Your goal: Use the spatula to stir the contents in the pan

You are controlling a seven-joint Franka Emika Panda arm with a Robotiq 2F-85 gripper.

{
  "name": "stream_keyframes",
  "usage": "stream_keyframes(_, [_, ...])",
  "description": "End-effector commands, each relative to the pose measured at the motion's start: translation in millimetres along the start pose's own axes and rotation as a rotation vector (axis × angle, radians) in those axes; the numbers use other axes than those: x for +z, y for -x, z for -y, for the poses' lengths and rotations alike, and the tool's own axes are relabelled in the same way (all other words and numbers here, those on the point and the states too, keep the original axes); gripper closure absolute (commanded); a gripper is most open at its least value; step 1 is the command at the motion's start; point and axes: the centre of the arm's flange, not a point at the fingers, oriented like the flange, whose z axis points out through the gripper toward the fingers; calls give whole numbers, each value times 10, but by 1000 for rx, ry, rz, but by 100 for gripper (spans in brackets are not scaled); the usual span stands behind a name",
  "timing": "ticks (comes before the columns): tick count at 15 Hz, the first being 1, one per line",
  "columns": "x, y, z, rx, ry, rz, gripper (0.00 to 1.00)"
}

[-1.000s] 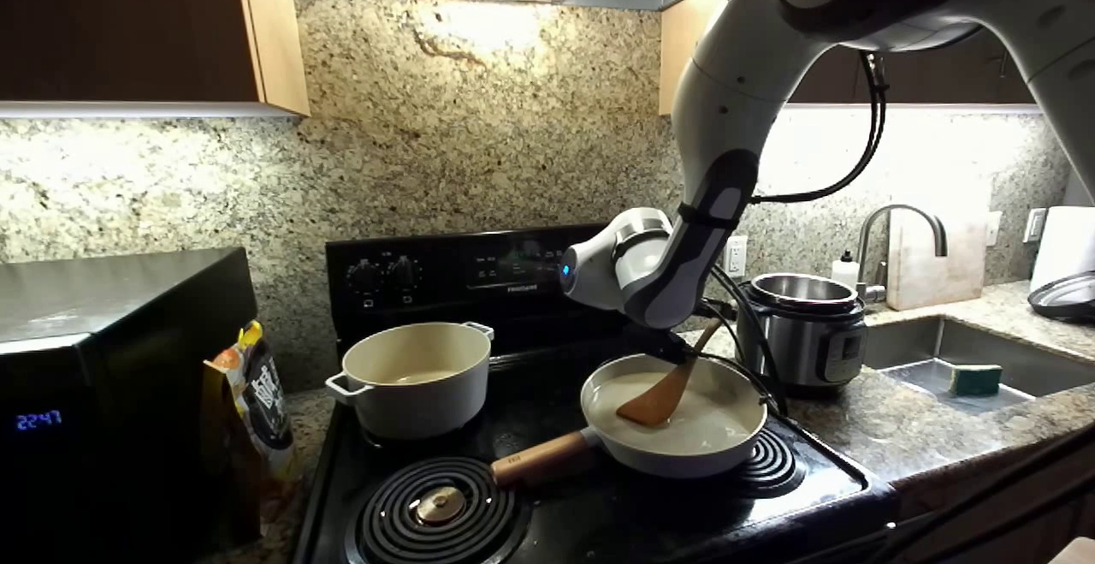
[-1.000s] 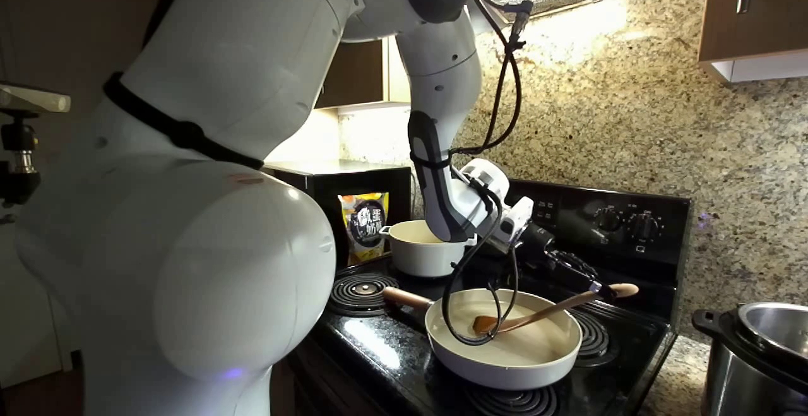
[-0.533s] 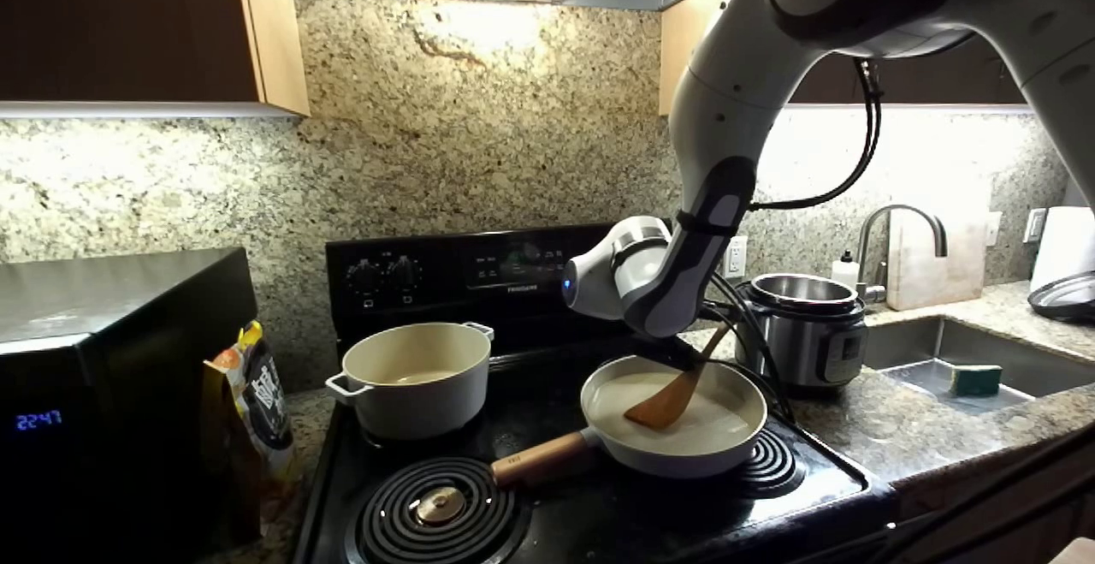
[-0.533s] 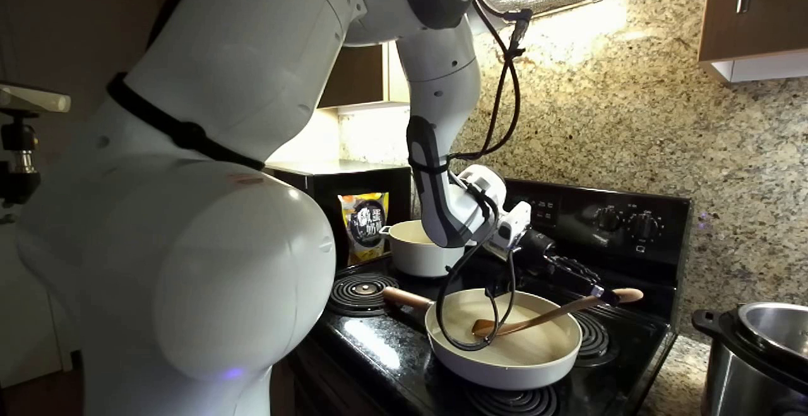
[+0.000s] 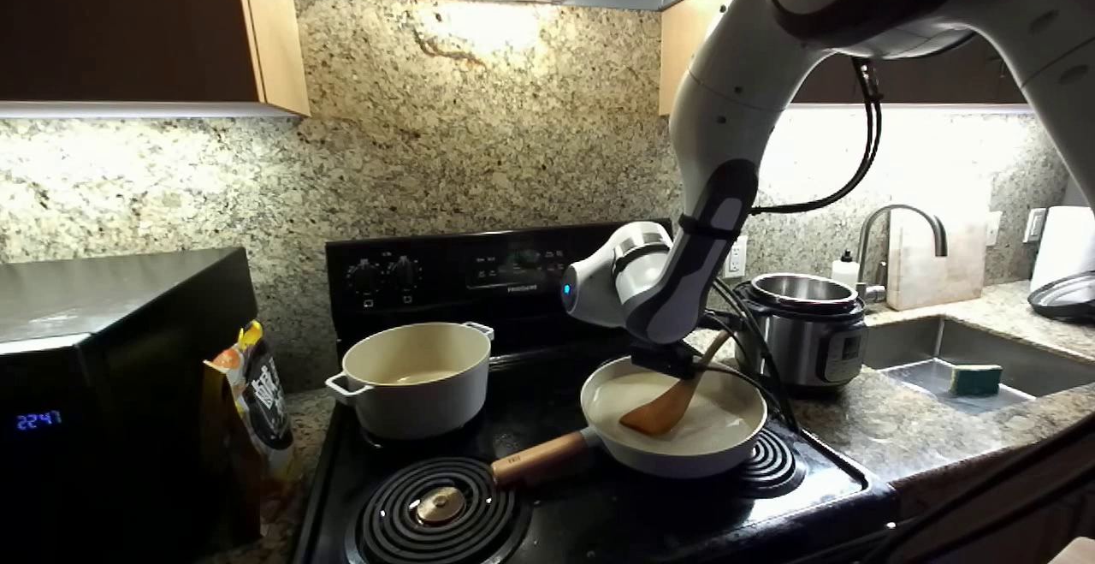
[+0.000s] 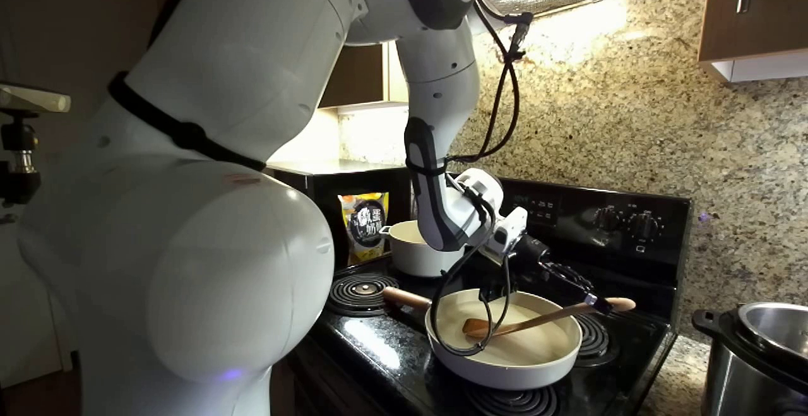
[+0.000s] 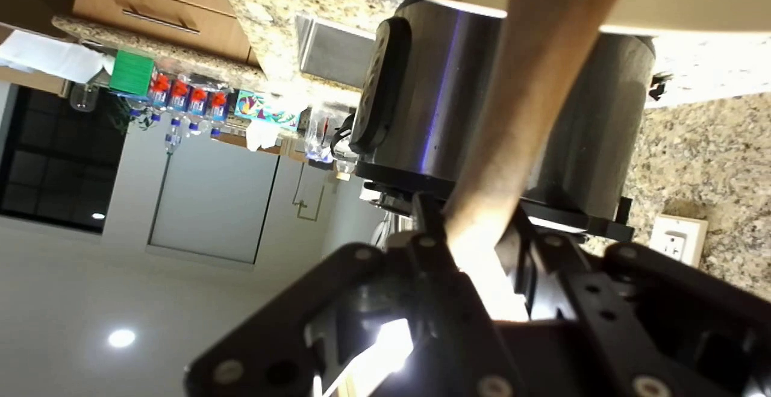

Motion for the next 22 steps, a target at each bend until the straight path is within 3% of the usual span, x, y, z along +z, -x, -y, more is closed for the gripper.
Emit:
stream_keyframes(1, [118,-97,-126,2,-37,72,89])
stream_keyframes(2, [162,-117,-113,2,-46,90,89])
stream_keyframes(4, [233,-143,-94,10,-57,119,54])
stream_keyframes(8, [309,-207,-140,25,-81,148,31])
stream_keyframes(12, [203,-267,-272,14,-153,147,5])
stream_keyframes(14, [97,-321,-358,-43,-250,156,0])
stream_keyframes(22, [-51,-620,-717,-263,-598,205,0])
